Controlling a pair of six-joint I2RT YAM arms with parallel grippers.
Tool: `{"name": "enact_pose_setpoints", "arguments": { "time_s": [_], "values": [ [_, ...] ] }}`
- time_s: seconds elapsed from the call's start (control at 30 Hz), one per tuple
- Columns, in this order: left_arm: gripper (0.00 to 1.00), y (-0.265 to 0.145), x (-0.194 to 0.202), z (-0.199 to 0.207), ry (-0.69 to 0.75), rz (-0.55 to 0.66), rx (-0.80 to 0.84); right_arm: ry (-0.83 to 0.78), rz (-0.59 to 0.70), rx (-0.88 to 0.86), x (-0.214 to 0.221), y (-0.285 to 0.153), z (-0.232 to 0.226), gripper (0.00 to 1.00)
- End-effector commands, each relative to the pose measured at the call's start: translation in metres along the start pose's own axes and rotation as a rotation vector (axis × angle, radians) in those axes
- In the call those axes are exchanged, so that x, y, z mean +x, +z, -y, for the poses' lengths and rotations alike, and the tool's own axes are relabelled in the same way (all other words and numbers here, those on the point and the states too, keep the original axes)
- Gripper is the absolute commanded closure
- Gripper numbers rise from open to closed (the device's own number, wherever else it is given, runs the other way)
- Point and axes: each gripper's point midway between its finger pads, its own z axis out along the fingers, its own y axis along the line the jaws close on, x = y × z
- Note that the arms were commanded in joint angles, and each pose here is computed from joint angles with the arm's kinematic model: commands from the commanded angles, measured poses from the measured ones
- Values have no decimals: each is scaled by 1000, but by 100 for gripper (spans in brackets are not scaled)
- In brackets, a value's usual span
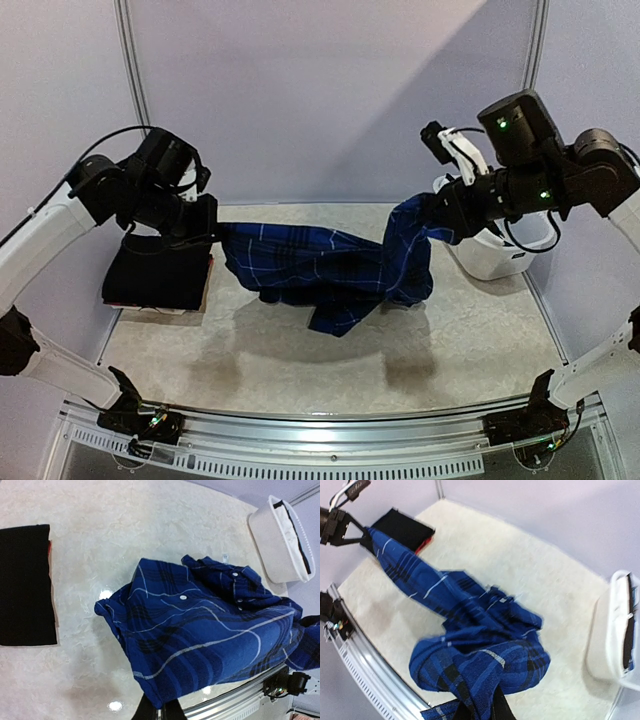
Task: Fold and stack the mixed laundry pile
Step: Flatten out the crumpled shirt at the center of the board.
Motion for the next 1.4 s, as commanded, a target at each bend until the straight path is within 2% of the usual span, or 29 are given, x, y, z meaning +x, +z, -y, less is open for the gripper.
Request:
{"name": "enact_pose_setpoints", "arguments": {
  "time_s": [0.0, 0.27, 0.43, 0.67, 0.87, 0.97, 1.07, 1.13, 1.2, 1.27, 1.37],
  "values": [
    [100, -30, -18, -8, -30, 21, -10, -40, 172, 100, -45, -40, 20, 100],
    [100, -91, -64, 12, 1, 138, 78, -94, 557, 174, -113, -137, 44, 100],
    [100, -137, -90, 21, 26, 252, 140, -127, 734, 257, -136, -194, 62, 100],
    [100, -208, -108, 48, 98, 411, 334, -153, 1028, 341, -158, -300, 84, 100],
    [100, -288, -118, 73, 163, 636, 549, -178, 1262, 431, -155, -399, 105, 100],
    [100, -325, -127, 79, 165, 770, 617, -204, 1353, 489, -156, -432, 110, 100],
    [100, -339, -145, 82, 131, 857, 639, -258, 1416, 569, -169, -444, 107, 100],
    [100, -328, -161, 80, 95, 873, 585, -280, 1406, 657, -188, -437, 105, 100],
    [100, -302, -182, 68, 25, 863, 468, -306, 1333, 791, -213, -410, 104, 100],
    [100, -266, -200, 53, -53, 828, 350, -412, 1184, 922, -248, -346, 97, 100],
    [100, -194, -216, 30, -142, 724, 211, -485, 954, 941, -270, -239, 121, 100]
  ]
}}
